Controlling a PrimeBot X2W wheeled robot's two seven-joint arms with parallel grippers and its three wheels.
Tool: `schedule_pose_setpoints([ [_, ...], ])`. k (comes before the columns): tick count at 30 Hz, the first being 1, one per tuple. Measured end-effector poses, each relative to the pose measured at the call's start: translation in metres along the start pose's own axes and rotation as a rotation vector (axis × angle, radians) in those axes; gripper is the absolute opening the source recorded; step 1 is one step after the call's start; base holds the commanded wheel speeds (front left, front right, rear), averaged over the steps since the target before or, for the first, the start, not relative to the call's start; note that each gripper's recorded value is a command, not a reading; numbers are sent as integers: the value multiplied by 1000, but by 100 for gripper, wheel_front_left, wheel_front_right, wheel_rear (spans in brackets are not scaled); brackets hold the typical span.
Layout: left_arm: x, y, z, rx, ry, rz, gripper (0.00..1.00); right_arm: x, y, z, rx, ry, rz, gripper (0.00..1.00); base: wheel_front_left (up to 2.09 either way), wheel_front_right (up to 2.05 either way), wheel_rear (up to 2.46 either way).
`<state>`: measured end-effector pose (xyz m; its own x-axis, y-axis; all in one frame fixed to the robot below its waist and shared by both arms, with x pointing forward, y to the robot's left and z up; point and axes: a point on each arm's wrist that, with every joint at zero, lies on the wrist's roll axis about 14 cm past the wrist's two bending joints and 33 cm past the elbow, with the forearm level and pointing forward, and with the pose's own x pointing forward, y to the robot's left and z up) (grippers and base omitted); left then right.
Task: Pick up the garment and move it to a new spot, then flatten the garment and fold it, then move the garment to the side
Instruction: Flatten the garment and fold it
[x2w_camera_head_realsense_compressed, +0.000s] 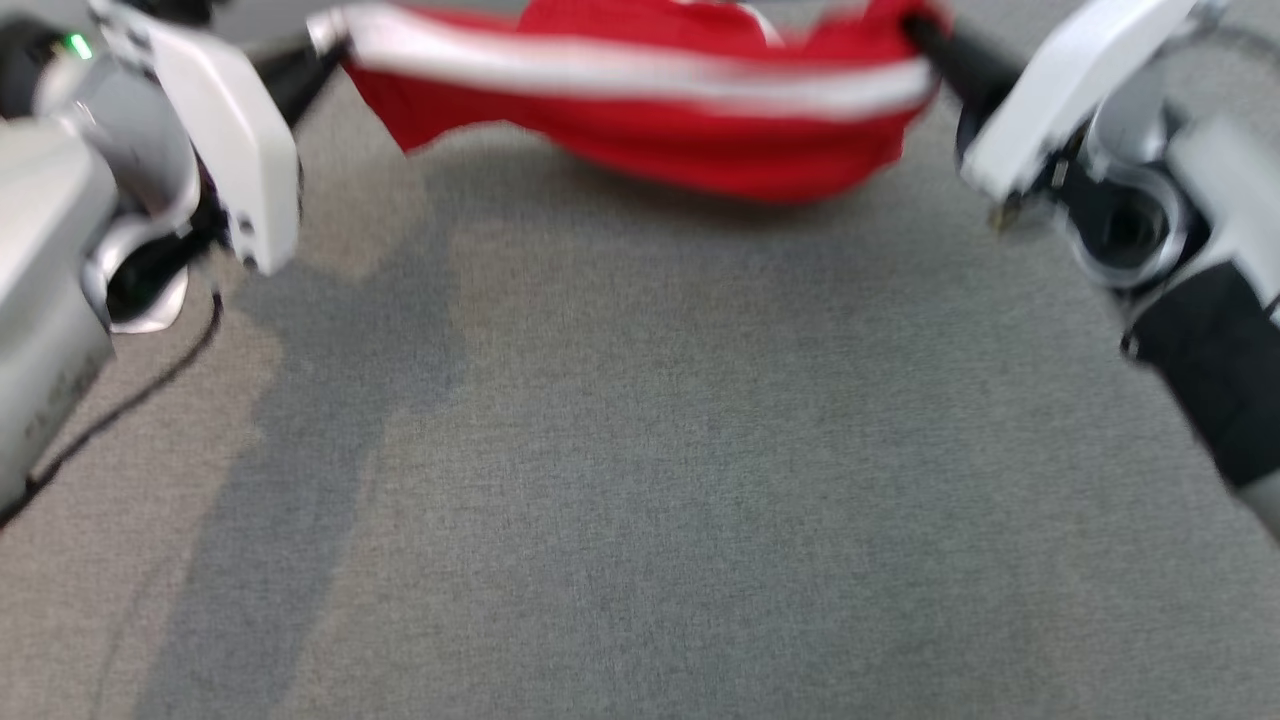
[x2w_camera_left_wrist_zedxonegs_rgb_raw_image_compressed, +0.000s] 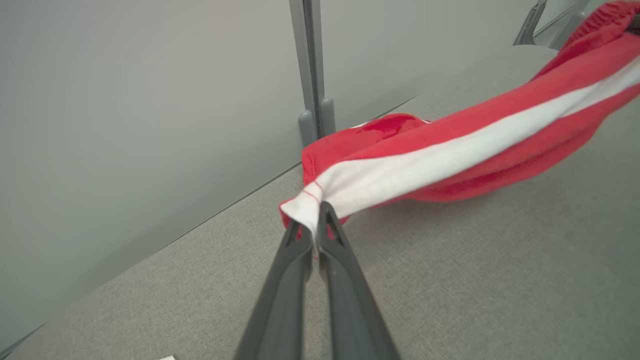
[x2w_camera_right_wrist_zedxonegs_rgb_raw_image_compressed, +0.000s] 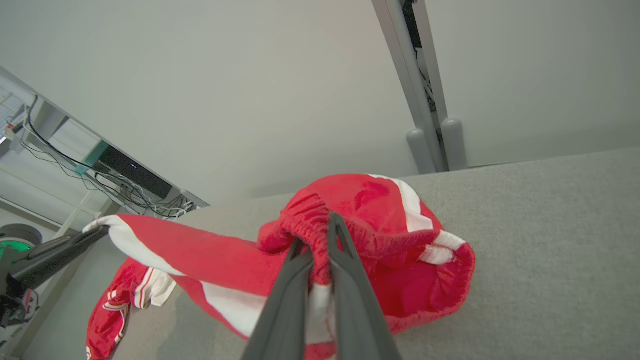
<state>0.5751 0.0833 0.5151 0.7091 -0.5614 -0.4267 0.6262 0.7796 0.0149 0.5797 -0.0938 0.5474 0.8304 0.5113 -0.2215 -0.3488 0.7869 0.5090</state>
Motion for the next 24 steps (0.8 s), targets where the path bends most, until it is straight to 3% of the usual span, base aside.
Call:
schedule_pose_setpoints([
  [9,-64,-50,-62,-51,186,-90,0,-79,2,-98,-27,326,-32,0,0,0,0],
  [20,-158,-131,-114,-87,369,-242,0,-175,11,-160,22,482,-28,0,0,0,0],
  [24,-180,-154,-128,-93,453,-294,0,-194,5,-169,76,487,-39,0,0,0,0],
])
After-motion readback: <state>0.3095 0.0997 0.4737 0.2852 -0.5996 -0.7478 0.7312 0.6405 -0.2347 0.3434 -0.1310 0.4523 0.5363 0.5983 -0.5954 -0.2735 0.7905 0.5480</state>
